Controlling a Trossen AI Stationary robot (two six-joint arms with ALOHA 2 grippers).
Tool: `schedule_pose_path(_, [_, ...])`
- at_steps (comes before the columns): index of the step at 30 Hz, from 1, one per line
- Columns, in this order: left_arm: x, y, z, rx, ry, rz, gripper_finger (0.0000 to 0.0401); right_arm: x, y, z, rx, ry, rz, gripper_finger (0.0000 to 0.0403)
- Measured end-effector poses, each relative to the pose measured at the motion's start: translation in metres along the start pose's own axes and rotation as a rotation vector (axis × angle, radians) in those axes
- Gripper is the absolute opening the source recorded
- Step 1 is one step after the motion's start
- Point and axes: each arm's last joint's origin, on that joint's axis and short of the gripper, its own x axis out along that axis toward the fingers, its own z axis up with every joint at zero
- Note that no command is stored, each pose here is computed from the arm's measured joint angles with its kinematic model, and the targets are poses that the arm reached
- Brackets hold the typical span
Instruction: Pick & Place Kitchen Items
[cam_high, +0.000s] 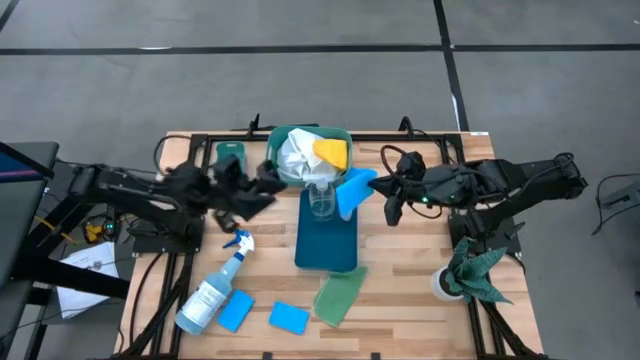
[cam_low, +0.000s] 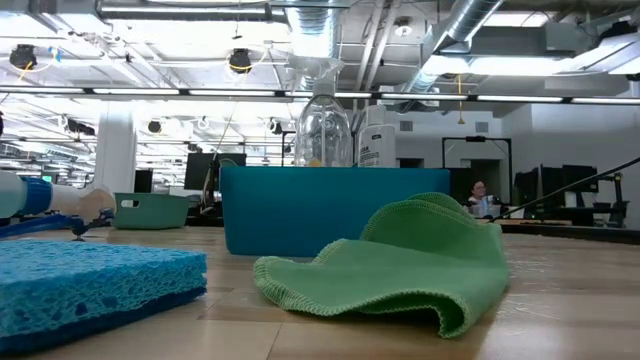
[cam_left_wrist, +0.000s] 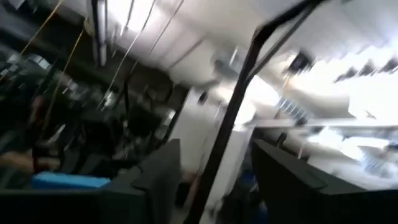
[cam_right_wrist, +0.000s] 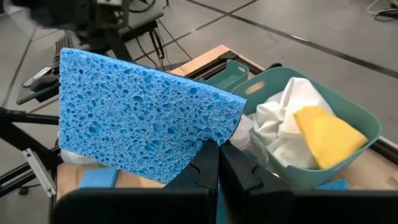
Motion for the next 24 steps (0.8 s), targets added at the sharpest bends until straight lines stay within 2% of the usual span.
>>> schedule_pose_path(4, [0.031,0.009,-0.010,0.005,0.114,0.140,0.0241,0.001,-0.001,0.000,0.000,-0.008,-0.019,0.0000])
schedule_pose_path(6, [0.042,0.011,-0.012,0.005,0.134,0.165,0.0248,0.001,-0.002,0.001,0.000,-0.014,-0.031,0.0000])
schedule_pose_path(9, [0.053,0.015,-0.014,0.000,0.128,0.216,0.0246,0.001,-0.002,0.001,0.000,-0.021,-0.043,0.0000])
schedule_pose_path(14, [0.058,0.028,-0.031,-0.028,0.241,0.404,0.0221,0.001,-0.003,0.001,-0.001,-0.028,-0.060,0.0000])
schedule_pose_path(19, [0.060,0.030,-0.043,-0.019,0.258,0.464,0.0200,0.002,-0.005,0.002,-0.006,-0.029,-0.072,0.0000])
schedule_pose_path(24, [0.060,0.030,-0.043,-0.021,0.256,0.459,0.0206,0.002,-0.005,0.002,-0.014,-0.029,-0.074,0.0000])
